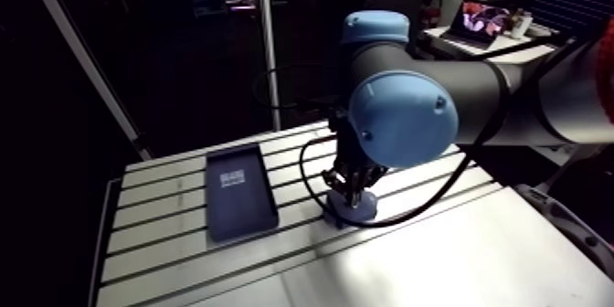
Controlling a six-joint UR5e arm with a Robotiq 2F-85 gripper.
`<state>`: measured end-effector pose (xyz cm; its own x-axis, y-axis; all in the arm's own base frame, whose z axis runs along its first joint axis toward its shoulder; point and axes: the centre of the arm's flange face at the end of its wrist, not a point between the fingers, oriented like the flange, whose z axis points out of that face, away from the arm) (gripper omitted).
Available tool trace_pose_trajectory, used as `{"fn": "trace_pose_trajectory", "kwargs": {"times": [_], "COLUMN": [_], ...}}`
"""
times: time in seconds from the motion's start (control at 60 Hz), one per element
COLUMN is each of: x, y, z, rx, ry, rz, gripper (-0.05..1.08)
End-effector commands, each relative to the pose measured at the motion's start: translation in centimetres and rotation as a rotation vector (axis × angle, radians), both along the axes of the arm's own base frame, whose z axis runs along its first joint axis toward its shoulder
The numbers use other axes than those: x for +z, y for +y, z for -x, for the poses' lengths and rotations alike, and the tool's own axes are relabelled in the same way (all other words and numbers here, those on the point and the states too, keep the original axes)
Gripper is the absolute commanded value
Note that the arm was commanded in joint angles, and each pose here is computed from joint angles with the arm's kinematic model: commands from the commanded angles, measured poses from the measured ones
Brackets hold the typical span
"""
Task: Pick up the bearing and press it into the housing until flush.
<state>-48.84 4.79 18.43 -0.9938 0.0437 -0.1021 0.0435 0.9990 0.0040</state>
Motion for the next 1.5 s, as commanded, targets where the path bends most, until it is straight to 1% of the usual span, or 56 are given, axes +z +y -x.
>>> {"fn": "trace_pose_trajectory", "kwargs": {"times": [0.017,0.4,0.517,0.8,0.9,0.933,1.083,1.183,1.25,1.383,1.467,1.5], "x": [-0.1,-0.3,-0.2,-0.3,-0.2,-0.2,0.0,0.5,0.9,1.8,2.6,3.6], "y": [0.0,0.0,0.0,0.1,0.2,0.2,0.3,0.3,0.3,0.1,0.0,0.0], "z": [-0.1,-0.1,-0.1,-0.1,0.1,0.2,0.2,0.2,0.3,0.1,-0.1,-0.1], "rx": [0.0,0.013,0.014,0.012,0.015,0.017,0.016,0.017,0.019,0.021,0.021,0.023], "ry": [-0.003,-0.006,-0.005,-0.005,0.003,0.012,0.016,0.024,0.029,0.02,0.022,0.03], "rz": [0.001,0.004,0.002,0.003,-0.001,-0.004,-0.007,-0.009,-0.006,-0.002,-0.003,-0.006], "gripper": [1.07,1.07,1.07,1.07,1.07,1.07,1.07,1.07,1.07,1.07,1.07,1.07]}}
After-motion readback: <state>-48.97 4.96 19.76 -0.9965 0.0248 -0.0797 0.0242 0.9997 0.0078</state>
